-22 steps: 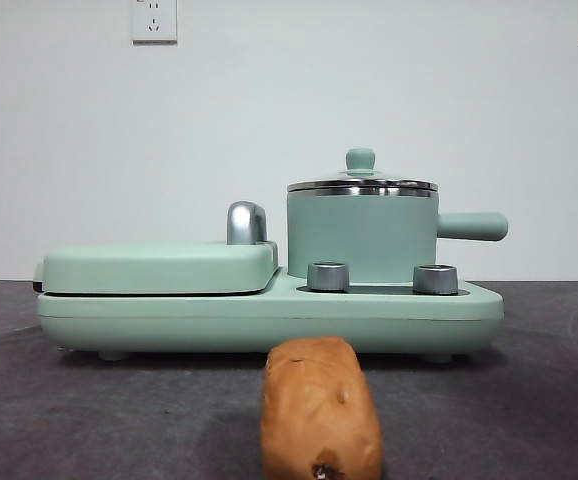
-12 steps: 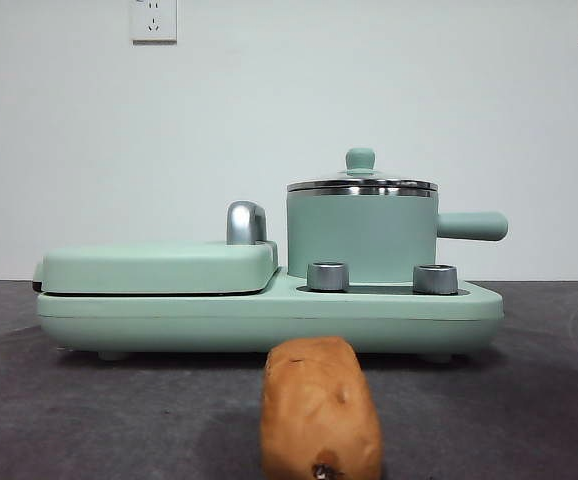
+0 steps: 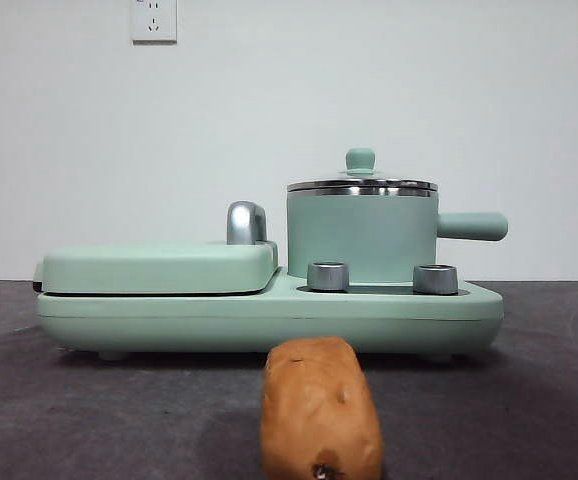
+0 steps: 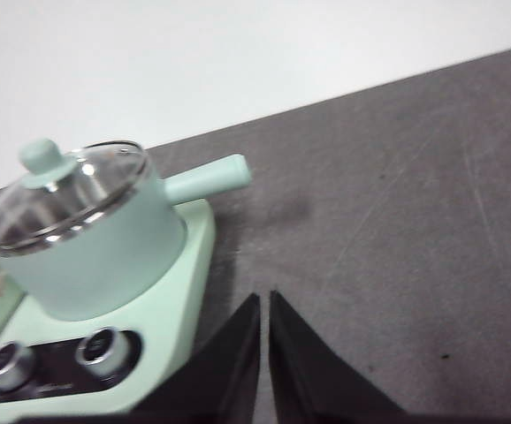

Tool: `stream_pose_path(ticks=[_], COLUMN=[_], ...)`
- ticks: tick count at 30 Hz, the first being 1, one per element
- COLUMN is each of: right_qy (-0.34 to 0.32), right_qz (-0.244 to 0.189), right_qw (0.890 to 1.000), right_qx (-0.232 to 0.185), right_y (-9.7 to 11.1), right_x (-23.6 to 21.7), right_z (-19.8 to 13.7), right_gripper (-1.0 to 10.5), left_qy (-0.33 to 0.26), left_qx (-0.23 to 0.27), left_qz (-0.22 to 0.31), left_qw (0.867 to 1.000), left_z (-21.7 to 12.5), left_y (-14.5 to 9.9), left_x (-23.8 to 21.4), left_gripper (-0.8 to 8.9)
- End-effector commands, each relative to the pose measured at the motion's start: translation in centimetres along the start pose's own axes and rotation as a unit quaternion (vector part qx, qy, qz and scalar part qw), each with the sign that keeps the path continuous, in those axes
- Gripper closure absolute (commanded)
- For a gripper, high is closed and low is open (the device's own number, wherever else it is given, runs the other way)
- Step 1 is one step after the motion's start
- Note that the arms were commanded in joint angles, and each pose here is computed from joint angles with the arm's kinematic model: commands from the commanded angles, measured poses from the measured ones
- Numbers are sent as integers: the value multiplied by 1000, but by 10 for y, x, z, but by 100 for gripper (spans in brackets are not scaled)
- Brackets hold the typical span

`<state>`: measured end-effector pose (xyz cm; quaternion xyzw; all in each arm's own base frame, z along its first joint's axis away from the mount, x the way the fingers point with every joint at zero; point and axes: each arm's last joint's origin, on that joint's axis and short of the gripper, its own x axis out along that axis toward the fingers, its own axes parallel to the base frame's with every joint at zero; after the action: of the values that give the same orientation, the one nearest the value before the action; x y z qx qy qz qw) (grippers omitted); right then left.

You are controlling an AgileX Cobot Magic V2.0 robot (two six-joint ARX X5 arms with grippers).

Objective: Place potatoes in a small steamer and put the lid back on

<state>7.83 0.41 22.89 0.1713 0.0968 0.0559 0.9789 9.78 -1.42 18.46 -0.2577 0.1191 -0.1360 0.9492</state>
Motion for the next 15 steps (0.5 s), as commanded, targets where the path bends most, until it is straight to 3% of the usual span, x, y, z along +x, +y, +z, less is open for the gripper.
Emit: stream_pose_path(ticks=[1, 8, 15], right_qy=[9, 71, 140], right_qz=[21, 81, 170], right_qw=[1000, 994, 975], right_qx=[12, 16, 4], right_y=[10, 29, 44], right_x=[-7, -16, -19], right_z=[21, 58, 82], right_gripper=[933, 933, 932], left_qy=[9, 81, 137], left_qx=[-11, 5, 54], left_qz=[-27, -59, -119], left_qw=[1000, 995, 982], left_z=[17, 58, 101], left_y=[-13, -43, -76], left_x=[-1, 3, 17], left_gripper=[808, 807, 808])
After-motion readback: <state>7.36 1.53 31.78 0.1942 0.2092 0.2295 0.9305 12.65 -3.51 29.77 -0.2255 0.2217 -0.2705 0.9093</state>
